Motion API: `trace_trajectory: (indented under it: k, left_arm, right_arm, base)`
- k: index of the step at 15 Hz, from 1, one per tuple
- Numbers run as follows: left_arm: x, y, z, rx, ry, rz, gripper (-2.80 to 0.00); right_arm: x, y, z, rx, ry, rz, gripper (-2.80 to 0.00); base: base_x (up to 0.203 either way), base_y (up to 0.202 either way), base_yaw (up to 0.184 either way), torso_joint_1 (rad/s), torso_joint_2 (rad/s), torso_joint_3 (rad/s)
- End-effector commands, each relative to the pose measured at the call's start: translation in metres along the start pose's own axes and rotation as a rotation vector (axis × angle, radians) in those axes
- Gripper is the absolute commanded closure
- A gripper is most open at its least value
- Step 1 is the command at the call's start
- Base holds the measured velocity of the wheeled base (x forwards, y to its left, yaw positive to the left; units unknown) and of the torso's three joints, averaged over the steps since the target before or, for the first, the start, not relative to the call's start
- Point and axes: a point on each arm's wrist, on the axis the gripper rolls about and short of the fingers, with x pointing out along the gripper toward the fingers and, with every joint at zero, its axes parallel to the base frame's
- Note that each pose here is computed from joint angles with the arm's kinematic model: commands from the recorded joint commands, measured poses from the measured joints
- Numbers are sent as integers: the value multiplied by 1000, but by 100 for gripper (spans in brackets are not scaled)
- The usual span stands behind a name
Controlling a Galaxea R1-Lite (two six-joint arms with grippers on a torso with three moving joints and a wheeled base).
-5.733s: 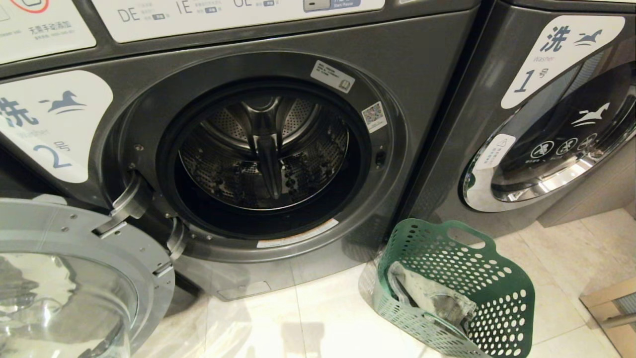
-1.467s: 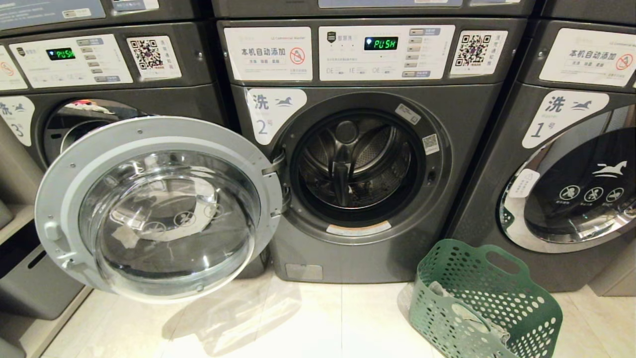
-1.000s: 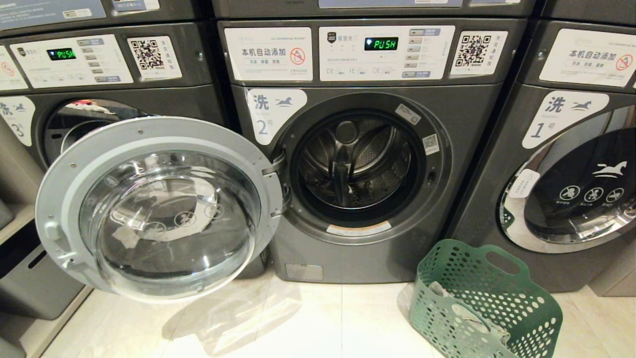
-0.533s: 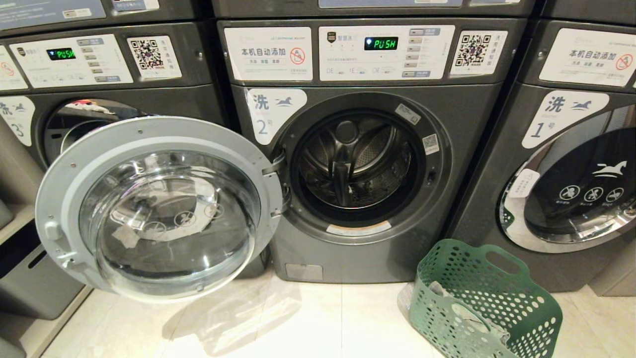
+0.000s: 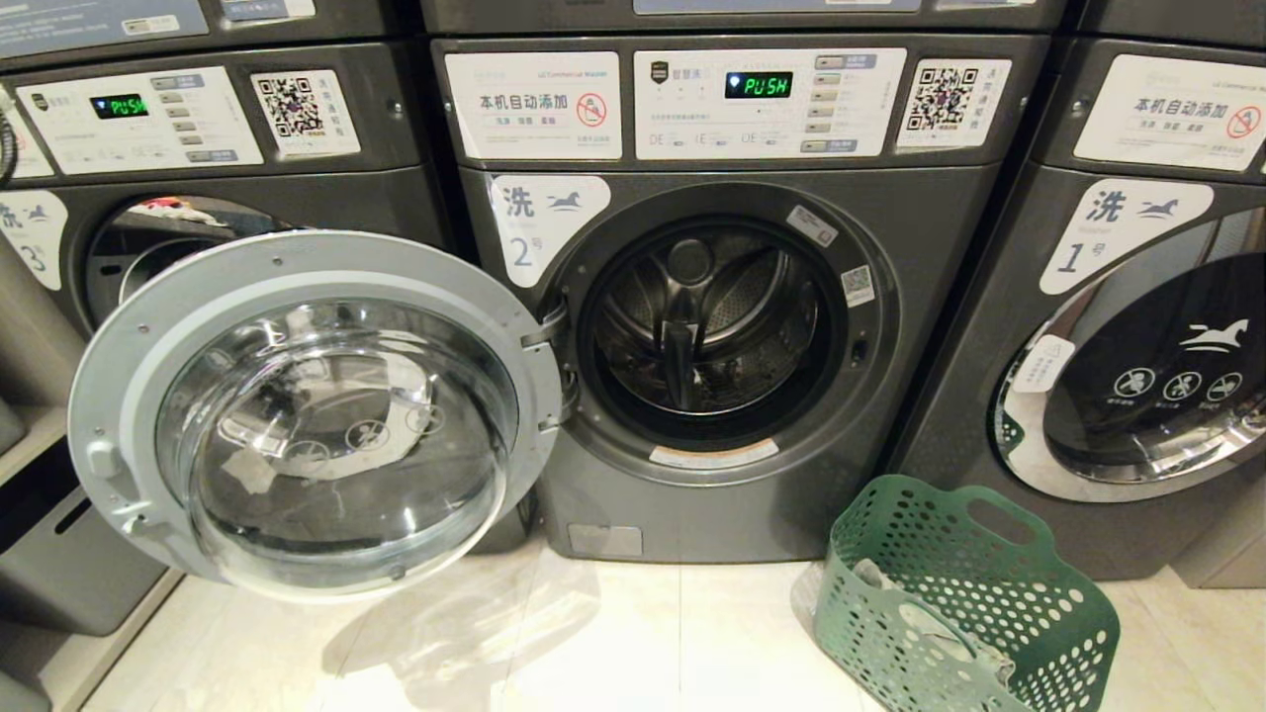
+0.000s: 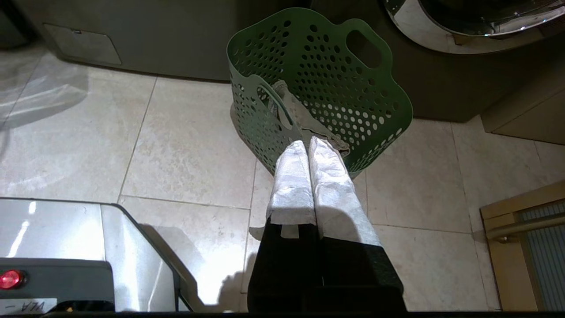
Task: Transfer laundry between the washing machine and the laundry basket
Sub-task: Close the washing machine door with the left hand
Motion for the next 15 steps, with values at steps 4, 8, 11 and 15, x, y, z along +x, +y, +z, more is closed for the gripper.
trace_trajectory:
  k: [4,8,11,15]
  left_arm:
    - [103,38,-50,-20,182,-62,0]
    - [110,37,-60,-25,215,-78,0]
    - [123,39,-77,-31,267,-75,0]
    - [130,37,-88,-37,329,-82,0]
  right_arm:
    - [1,0,-1,14,2,11,0]
    - [0,0,0,-31,-22,152,0]
    - [-7,0,-4,-27,-123,136,0]
    - [-20,-1,-11,-2,-296,105,0]
  base:
    - [0,0,0,0,0,0]
    - [0,0,0,0,0,0]
    - [0,0,0,0,0,0]
    - [0,0,0,0,0,0]
